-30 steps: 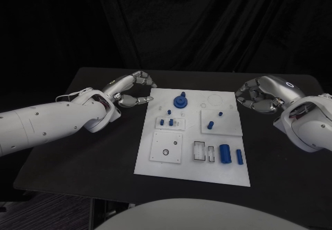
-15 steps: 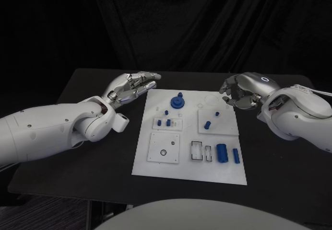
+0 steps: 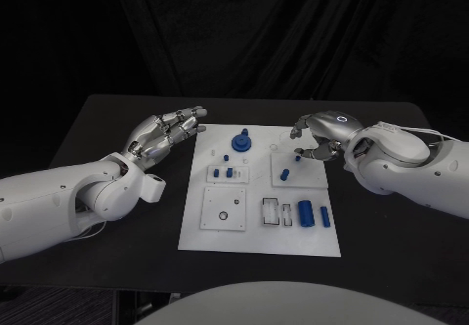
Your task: Assemble the parts on the task board
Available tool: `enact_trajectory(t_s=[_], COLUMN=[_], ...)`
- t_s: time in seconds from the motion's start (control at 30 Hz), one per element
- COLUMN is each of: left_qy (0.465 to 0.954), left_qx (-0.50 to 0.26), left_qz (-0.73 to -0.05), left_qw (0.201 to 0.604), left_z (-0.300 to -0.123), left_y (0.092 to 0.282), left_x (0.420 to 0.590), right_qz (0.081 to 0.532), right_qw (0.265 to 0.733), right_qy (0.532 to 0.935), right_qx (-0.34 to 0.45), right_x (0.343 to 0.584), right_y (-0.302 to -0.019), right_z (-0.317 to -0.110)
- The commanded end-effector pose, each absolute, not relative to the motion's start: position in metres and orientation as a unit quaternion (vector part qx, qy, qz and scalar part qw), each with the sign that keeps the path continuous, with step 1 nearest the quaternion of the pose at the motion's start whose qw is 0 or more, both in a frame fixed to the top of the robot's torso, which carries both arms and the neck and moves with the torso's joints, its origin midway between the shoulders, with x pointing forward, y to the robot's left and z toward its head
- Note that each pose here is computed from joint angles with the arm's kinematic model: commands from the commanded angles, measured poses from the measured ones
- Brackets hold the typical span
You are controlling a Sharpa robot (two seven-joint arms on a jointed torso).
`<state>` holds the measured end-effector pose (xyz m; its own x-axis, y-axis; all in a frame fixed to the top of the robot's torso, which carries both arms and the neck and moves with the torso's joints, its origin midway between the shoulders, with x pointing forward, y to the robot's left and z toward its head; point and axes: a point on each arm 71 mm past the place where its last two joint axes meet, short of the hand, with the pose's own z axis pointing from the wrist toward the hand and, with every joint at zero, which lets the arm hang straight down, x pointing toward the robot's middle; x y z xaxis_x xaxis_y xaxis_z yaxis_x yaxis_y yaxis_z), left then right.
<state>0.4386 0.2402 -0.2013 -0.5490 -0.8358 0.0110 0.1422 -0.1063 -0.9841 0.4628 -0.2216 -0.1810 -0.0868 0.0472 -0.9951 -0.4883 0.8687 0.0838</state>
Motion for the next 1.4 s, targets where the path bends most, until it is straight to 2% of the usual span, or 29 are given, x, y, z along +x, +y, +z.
enact_trajectory(t_s=[0.03, 0.47, 1.4], left_qy=[0.530, 0.535, 0.542], left_qx=[-0.306, -0.308, -0.308], left_qz=[-0.709, -0.710, -0.713], left_qw=[0.350, 0.339, 0.322], left_z=[-0.196, -0.198, -0.203], left_y=[0.238, 0.239, 0.234], left_x=[0.436, 0.435, 0.437], right_qz=[0.180, 0.180, 0.166], right_qw=[0.650, 0.645, 0.647], right_qy=[0.720, 0.726, 0.731], right_qx=[-0.163, -0.158, -0.138], right_x=[0.463, 0.459, 0.454], right_y=[-0.224, -0.223, -0.233], right_z=[-0.187, -0.199, -0.202])
